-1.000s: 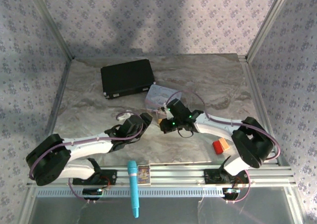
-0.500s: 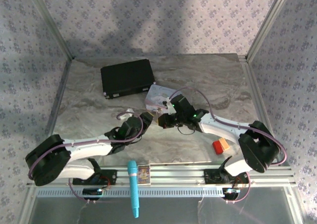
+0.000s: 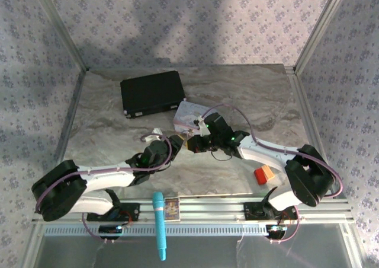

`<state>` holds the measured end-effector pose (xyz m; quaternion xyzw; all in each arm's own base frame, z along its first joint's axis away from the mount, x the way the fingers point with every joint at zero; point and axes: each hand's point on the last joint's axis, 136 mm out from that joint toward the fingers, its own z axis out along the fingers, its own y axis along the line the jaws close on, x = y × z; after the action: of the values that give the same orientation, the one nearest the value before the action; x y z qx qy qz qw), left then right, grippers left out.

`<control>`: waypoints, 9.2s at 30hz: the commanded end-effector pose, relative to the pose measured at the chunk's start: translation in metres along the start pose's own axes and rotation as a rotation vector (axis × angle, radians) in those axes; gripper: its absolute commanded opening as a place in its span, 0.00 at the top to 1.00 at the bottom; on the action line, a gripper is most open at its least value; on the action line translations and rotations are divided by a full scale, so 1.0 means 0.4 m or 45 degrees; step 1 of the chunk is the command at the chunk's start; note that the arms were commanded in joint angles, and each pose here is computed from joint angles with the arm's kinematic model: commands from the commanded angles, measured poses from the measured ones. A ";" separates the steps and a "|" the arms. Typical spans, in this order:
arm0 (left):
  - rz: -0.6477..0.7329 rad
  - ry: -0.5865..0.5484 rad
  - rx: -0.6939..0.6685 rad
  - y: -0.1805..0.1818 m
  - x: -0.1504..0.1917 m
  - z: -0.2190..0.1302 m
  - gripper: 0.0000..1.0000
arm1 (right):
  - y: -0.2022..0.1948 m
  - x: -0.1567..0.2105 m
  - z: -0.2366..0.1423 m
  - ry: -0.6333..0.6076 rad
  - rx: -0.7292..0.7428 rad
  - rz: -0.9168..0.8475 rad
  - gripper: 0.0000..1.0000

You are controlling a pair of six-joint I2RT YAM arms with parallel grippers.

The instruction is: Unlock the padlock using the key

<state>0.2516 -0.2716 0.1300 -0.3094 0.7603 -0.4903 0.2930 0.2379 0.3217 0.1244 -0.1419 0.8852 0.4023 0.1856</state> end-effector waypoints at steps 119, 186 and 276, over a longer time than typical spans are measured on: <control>0.807 0.211 -0.278 0.018 -0.018 0.121 0.45 | -0.061 -0.095 -0.185 -0.530 -0.129 0.251 1.00; -0.175 0.121 -0.084 0.016 0.082 0.287 0.99 | -0.234 -0.002 -0.119 -0.509 -0.274 0.951 1.00; -0.252 0.188 -0.023 -0.034 0.168 0.259 1.00 | -0.260 -0.039 -0.158 -0.471 -0.090 0.790 0.34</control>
<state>0.2893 -0.3816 0.0639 -0.3576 0.7678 -0.5007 0.1785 0.2852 0.2175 0.1095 0.2244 0.7929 0.5325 0.1934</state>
